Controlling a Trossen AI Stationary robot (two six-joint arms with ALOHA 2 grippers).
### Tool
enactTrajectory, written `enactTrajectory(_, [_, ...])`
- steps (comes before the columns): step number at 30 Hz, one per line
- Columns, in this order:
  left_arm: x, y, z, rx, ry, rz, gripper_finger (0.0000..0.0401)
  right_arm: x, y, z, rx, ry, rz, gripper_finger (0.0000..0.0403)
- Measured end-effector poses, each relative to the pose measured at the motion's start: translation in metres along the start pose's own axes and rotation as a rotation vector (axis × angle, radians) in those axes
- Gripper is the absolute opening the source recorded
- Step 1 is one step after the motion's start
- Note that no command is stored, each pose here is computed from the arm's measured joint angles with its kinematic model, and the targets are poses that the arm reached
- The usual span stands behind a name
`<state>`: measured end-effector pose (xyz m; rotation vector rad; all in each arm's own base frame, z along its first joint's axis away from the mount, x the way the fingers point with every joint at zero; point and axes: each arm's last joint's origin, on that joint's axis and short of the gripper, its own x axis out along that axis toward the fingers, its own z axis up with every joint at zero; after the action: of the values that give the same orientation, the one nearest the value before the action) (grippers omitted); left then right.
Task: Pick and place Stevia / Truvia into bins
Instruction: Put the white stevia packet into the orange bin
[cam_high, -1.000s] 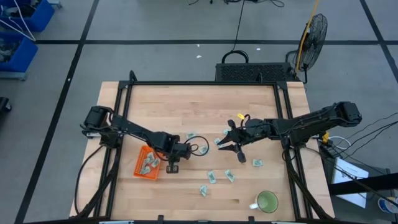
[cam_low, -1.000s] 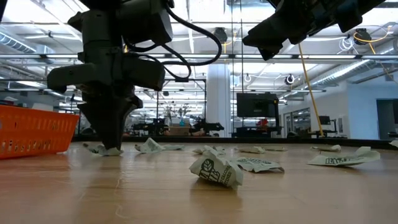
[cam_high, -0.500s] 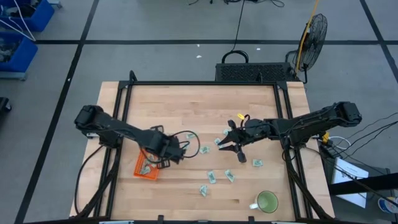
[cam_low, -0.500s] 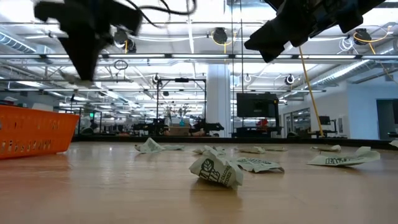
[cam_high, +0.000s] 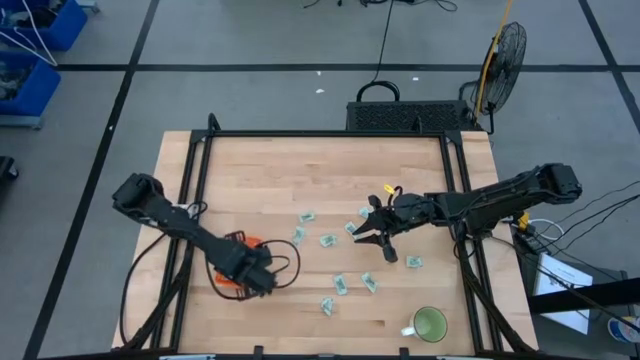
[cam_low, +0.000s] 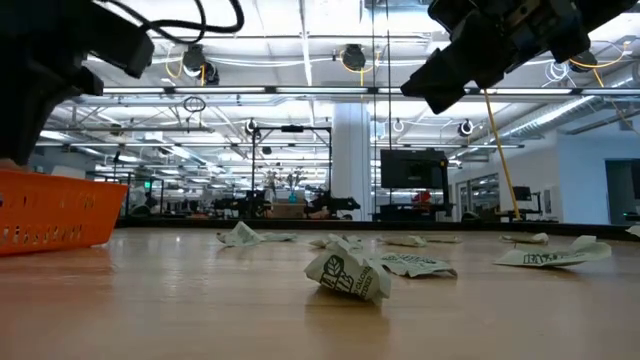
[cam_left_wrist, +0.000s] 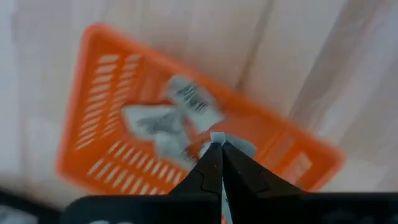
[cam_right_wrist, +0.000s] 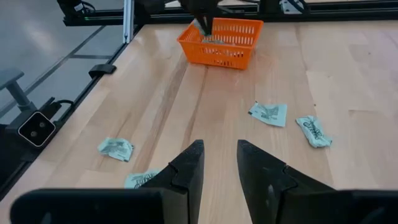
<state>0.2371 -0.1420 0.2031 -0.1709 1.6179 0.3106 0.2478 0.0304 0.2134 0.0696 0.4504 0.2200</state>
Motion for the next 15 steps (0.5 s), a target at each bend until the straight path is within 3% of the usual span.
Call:
enactTrajectory(5, [0.011, -0.002, -0.001, -0.023, 0.005, -0.053, 0.0008, 0.0, 0.0, 0.002, -0.004, -0.019, 0.001, 0.0089])
enactTrajectory(15, [0.02, 0.002, -0.004, -0.02, 0.024, -0.031, 0.0078, 0.0, 0.0, 0.002, -0.005, -0.023, 0.001, 0.0089])
